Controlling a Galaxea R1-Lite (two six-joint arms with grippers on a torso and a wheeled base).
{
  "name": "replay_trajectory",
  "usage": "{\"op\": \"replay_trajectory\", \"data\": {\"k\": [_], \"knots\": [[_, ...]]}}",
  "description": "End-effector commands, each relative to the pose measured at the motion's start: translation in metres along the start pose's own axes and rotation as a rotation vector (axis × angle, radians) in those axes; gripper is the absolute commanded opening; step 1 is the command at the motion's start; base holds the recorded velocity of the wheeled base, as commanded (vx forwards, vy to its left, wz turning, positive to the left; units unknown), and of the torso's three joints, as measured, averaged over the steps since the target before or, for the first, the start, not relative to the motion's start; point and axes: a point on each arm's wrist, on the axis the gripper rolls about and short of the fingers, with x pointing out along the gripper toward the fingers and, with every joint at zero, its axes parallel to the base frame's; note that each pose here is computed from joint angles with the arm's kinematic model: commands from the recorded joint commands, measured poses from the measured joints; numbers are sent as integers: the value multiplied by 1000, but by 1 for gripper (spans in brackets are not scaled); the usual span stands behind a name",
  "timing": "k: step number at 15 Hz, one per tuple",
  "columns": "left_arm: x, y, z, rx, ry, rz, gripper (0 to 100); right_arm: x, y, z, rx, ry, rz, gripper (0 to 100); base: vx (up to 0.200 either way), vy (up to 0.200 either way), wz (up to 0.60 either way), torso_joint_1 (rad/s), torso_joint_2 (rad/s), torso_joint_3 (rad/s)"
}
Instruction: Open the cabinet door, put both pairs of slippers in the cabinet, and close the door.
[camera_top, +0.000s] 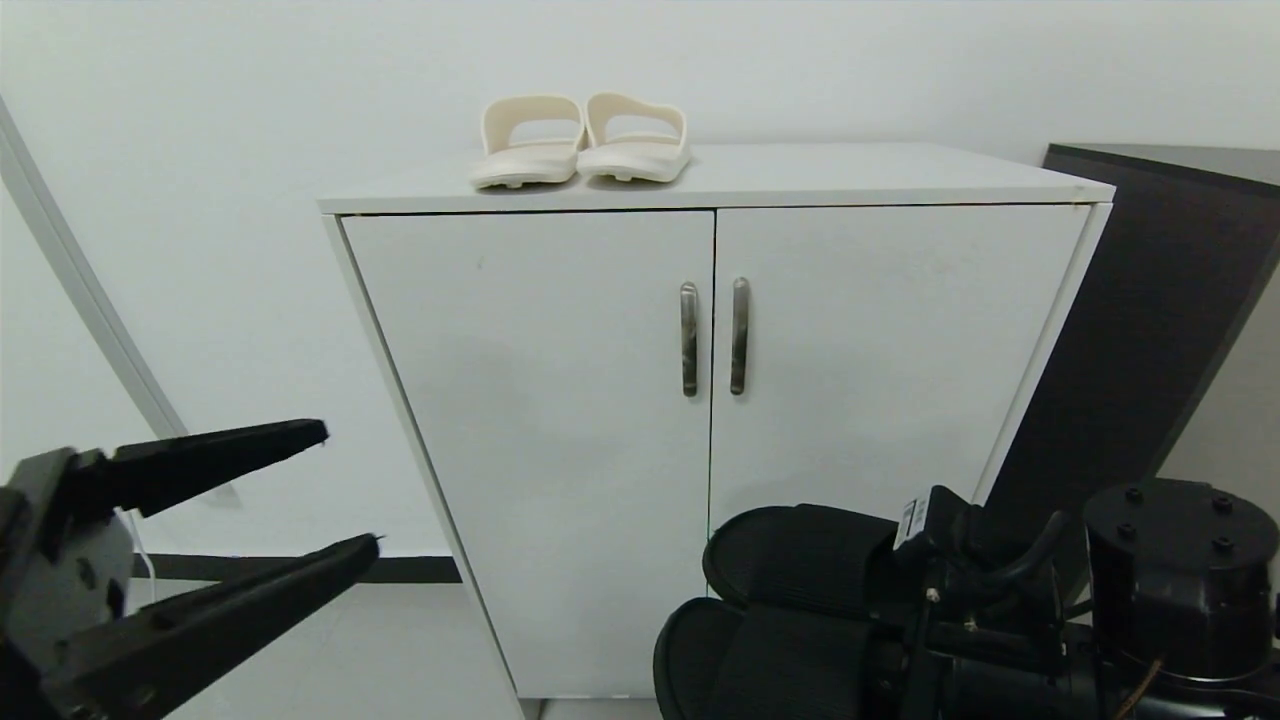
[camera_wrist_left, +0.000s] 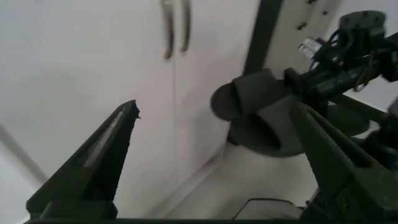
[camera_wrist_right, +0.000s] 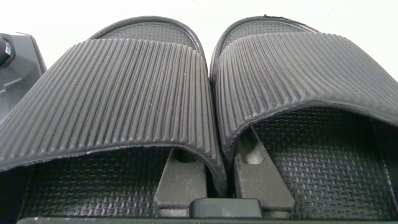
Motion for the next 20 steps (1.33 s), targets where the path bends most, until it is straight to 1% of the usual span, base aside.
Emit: {"op": "replay_trajectory", "data": {"k": [1, 2, 3, 4, 6, 7, 8, 9, 11, 12, 14, 15, 16, 18, 19, 20], "knots": [[45, -3, 9, -8, 49, -79, 100, 0, 0, -1, 0, 3, 1, 0, 0, 0, 0, 0, 0, 0], [54, -7, 10, -2, 49, -93, 100, 0, 0, -1, 0, 3, 1, 0, 0, 0, 0, 0, 0, 0], [74, -21, 10, 9, 45, -131, 100, 0, 0, 0, 0, 1, 1, 0, 0, 0, 0, 0, 0, 0], [86, -30, 8, -12, 34, -157, 100, 0, 0, 0, 1, 1, 1, 0, 0, 0, 0, 0, 0, 0], [111, -38, 3, -45, 5, -200, 100, 0, 0, -1, 2, 3, 1, 0, 0, 0, 0, 0, 0, 0], [123, -39, 2, -42, -19, -209, 100, 0, 0, 0, 1, 1, 1, 0, 0, 0, 0, 0, 0, 0], [135, -38, 3, -44, -30, -212, 100, 1, 0, 0, 2, 2, 4, 0, 0, 0, 0, 0, 0, 0], [146, -38, 3, -59, -21, -214, 100, 1, 0, -1, 2, 5, 7, 0, 0, 0, 0, 0, 0, 0], [166, -38, 14, -86, -37, -254, 100, 2, 2, -2, -1, 10, 13, 0, 0, 0, 0, 0, 0, 0], [174, -39, 17, -101, -32, -293, 100, 2, 2, -3, 1, 13, 14, 0, 0, 0, 0, 0, 0, 0], [187, -38, 16, -112, -9, -357, 100, 3, 2, -3, 2, 16, 14, 0, 0, 0, 0, 0, 0, 0], [190, -37, 15, -126, 0, -378, 100, 3, 2, -3, 2, 15, 16, 0, 0, 0, 0, 0, 0, 0], [194, -36, 17, -160, 4, -398, 100, 3, 2, -3, 2, 15, 16, 0, 0, 0, 0, 0, 0, 0], [202, -28, 24, -262, 9, -430, 100, 3, 2, -3, 1, 12, 15, 0, 0, 0, 0, 0, 0, 0], [209, -23, 24, -274, 7, -419, 100, 2, 2, -3, 1, 12, 17, 0, 0, 0, 0, 0, 0, 0], [215, -21, 23, -274, 4, -399, 100, 2, 2, -3, 1, 12, 15, 0, 0, 0, 0, 0, 0, 0]]}}
